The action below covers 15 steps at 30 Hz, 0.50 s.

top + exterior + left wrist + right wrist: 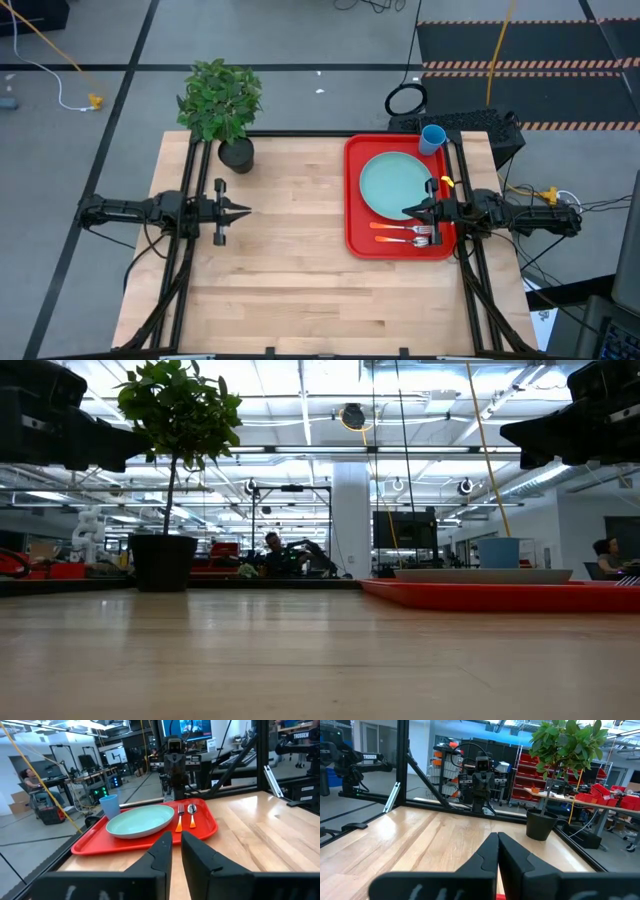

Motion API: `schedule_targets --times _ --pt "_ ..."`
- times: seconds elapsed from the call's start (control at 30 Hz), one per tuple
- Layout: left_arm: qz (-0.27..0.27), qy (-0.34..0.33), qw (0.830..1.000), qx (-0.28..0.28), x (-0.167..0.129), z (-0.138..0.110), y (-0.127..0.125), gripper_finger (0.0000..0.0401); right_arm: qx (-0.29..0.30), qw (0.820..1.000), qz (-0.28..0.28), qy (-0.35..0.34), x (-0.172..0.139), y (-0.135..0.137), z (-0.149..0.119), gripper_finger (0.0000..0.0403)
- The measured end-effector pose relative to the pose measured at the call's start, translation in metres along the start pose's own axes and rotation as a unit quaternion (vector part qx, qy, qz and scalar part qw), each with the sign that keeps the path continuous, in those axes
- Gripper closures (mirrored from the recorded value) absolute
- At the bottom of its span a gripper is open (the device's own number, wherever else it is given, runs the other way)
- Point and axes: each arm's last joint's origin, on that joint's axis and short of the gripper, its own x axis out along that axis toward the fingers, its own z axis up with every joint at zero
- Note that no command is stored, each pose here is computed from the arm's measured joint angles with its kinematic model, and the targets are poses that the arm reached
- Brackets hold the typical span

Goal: Pick and place plate/cup/fork/spoon on tray
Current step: Return to Home Position

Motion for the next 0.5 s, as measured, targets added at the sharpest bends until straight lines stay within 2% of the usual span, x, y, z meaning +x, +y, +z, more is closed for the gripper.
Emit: schedule_targets --times 0.5 --pt "0.000 -0.003 1.000 -0.002 0.0000 0.0006 0.0001 0.0354 0.000 1.000 0.000 0.000 0.0000 0.0000 0.0000 0.0403"
